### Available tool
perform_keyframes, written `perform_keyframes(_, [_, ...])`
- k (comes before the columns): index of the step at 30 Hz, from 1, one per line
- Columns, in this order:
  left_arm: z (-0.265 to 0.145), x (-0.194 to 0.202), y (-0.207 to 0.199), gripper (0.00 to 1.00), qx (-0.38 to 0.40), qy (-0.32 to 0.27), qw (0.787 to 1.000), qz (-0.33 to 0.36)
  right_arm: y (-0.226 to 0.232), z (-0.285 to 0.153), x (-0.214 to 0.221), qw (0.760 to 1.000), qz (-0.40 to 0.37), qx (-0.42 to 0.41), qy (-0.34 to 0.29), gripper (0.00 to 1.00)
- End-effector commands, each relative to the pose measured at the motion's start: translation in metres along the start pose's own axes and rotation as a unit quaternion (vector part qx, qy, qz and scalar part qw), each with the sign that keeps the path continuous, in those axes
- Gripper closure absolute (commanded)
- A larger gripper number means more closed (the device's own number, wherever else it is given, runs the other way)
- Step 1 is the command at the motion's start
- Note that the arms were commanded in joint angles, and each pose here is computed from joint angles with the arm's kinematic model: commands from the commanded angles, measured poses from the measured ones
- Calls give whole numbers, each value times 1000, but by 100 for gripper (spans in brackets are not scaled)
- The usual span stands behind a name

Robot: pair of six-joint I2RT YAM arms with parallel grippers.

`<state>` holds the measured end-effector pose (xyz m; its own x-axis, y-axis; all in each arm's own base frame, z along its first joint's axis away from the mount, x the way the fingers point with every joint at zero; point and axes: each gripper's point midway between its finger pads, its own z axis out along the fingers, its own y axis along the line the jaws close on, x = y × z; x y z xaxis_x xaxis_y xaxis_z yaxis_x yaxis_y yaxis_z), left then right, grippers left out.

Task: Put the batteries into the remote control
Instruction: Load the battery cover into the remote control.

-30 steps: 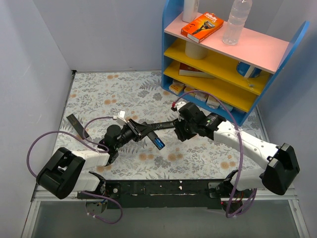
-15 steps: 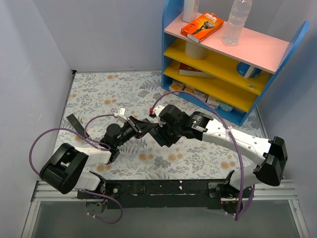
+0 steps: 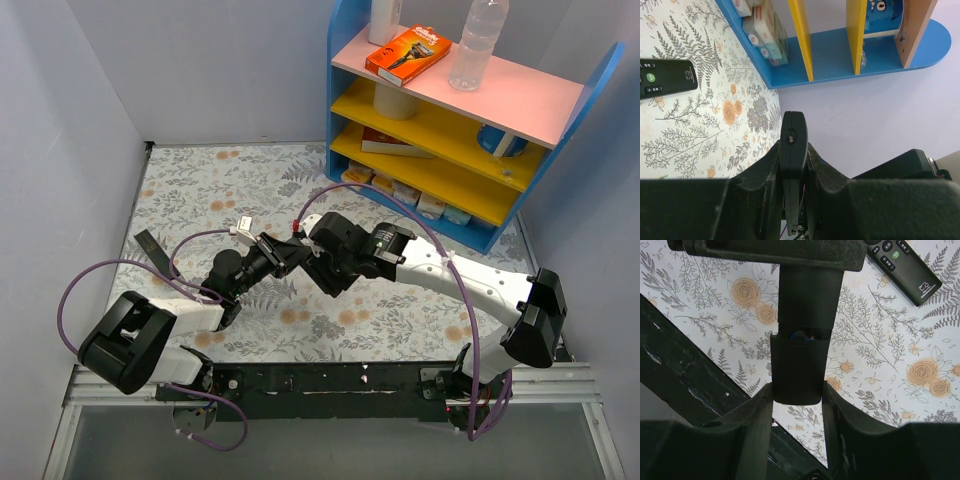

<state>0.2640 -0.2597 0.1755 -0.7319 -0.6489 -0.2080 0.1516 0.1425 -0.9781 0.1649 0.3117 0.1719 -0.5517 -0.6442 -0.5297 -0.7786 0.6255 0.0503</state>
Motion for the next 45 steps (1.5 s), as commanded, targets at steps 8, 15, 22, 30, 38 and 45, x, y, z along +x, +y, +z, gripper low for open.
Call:
perform_keyframes(8, [-1,-8,-32,100,45,-11,999,14,1,-1,-8,1000,6,17,2,63])
perform_keyframes(15, [-3,-8,-35,100,52,-11,998,15,-4,1,-6,999,14,34,13,62])
perform_keyframes(22, [-5,-7,-40,100,62,-11,998,19,6,0,-10,1000,12,7,16,54])
perform_keyframes(30, [-7,-8,-42,100,63,-14,998,15,7,0,-12,1000,13,8,16,40])
perform_keyframes(38, [-10,-6,-36,100,56,-14,998,4,8,-11,-24,1000,13,5,1,24])
perform_keyframes(45, [-10,-5,-33,100,50,-12,999,-1,10,-35,-41,1000,-12,-6,-27,7])
